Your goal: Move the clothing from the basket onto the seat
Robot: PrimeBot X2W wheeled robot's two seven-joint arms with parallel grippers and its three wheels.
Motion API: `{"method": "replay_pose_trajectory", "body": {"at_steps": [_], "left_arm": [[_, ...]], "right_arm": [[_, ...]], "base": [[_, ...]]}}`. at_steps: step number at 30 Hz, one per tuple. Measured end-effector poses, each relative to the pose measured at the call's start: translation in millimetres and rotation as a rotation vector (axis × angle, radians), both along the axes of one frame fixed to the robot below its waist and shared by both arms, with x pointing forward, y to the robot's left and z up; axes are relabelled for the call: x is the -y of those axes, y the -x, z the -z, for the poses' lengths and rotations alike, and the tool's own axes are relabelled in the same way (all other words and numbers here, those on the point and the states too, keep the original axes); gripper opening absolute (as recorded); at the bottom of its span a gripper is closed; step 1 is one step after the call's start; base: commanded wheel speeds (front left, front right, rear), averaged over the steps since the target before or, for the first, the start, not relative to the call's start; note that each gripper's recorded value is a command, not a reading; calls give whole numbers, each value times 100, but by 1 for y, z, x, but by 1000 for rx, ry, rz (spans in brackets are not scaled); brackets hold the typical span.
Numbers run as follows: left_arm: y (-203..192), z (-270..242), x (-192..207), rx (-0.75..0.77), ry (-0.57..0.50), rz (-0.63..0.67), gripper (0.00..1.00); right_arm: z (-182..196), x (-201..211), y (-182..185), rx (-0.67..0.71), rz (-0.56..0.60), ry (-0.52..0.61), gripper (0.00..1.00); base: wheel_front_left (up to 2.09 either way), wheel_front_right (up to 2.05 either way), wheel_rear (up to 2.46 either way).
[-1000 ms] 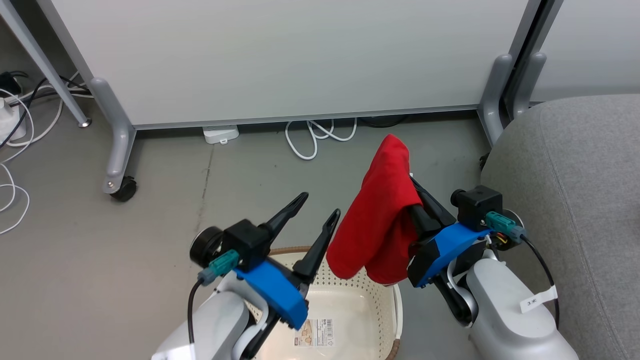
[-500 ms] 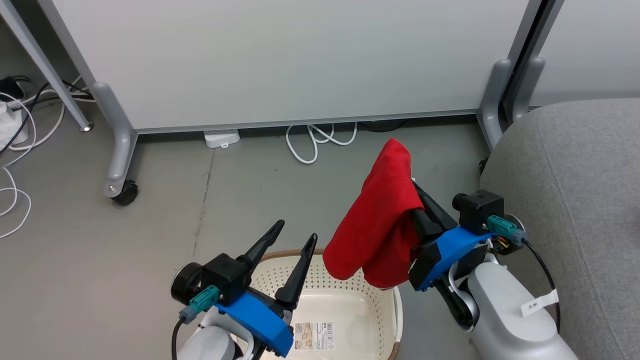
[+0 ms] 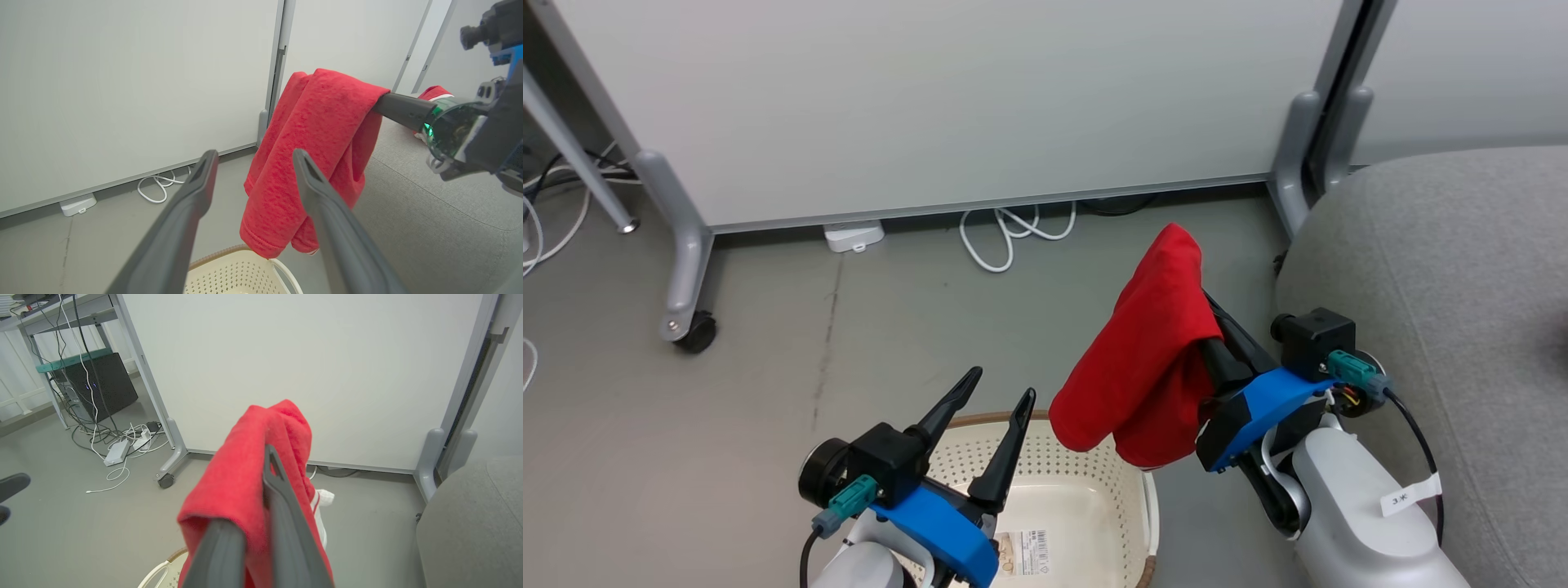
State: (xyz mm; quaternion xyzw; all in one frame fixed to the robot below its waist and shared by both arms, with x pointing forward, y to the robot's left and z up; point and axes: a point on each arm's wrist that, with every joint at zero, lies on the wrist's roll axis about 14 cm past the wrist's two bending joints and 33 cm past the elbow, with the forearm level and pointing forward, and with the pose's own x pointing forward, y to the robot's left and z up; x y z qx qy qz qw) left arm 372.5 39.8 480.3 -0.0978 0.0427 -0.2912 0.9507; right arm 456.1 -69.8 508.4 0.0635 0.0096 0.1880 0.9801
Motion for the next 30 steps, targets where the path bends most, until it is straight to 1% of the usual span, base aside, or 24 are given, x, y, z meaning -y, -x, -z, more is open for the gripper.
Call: {"method": "replay_pose_trajectory", "body": {"at_steps": [15, 24, 30], "left_arm": [[-4, 3, 66, 1, 10, 208, 100], [-3, 8, 111, -9, 18, 349, 100], [-1, 9, 136, -11, 27, 422, 100]], "right_arm": [[0, 92, 19, -1, 236, 5, 0], [4, 147, 41, -16, 383, 9, 0], [5, 175, 56, -22, 462, 17, 0]], "base": [[0, 0, 0], [0, 0, 0], [0, 0, 0]]}}
